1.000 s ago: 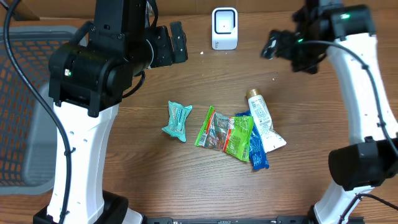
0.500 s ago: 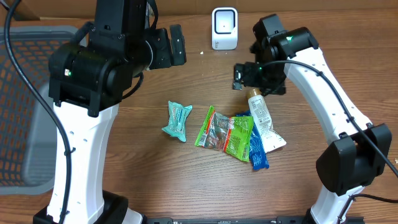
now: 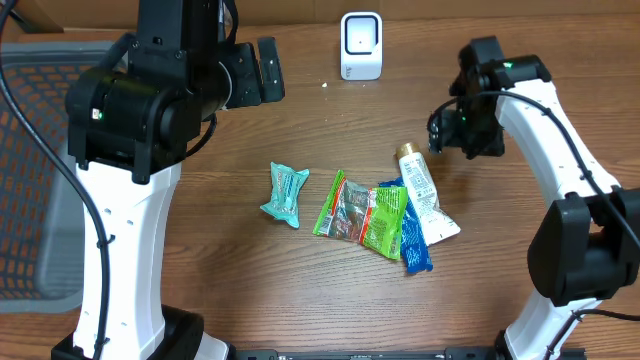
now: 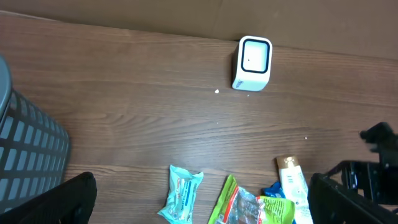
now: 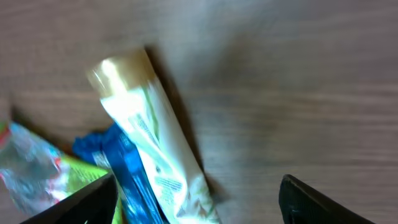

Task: Scan the item barcode
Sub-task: 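Reach the right gripper down and grasp the white tube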

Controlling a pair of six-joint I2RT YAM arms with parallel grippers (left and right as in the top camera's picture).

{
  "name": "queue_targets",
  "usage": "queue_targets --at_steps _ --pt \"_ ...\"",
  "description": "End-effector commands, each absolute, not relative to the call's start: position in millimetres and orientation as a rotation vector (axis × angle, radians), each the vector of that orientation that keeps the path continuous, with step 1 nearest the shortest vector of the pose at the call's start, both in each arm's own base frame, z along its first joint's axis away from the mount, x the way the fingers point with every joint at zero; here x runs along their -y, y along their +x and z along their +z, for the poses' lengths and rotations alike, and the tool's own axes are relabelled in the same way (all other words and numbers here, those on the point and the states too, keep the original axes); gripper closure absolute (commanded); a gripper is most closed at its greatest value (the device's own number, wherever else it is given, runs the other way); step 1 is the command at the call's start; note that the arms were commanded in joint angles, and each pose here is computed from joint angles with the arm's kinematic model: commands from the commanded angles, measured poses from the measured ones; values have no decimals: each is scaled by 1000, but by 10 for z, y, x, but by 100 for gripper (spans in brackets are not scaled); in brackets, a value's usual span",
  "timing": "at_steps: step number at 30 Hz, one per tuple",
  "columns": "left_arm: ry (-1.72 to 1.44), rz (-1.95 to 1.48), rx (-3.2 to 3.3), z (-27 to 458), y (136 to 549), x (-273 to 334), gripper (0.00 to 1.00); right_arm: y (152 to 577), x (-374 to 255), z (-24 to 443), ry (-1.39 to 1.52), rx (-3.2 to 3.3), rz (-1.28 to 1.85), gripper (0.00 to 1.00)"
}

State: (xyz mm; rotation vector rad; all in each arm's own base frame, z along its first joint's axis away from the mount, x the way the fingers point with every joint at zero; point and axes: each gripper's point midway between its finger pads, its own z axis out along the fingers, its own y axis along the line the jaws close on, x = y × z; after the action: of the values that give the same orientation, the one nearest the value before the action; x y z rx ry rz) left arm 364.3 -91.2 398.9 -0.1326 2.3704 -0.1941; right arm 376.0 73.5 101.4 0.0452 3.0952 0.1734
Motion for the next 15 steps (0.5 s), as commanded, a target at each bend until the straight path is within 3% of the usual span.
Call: queue_targets --at_steps 1,9,15 --pt "-121 -181 -2336 4098 3606 865 0 3548 -786 834 -77 -3163 281 16" --pt "-121 -181 -2336 4098 3606 865 0 3271 -831 313 -111 -3212 350 18" --pt "-121 -181 -2336 4098 3606 865 0 3237 -971 168 -111 -3178 489 33"
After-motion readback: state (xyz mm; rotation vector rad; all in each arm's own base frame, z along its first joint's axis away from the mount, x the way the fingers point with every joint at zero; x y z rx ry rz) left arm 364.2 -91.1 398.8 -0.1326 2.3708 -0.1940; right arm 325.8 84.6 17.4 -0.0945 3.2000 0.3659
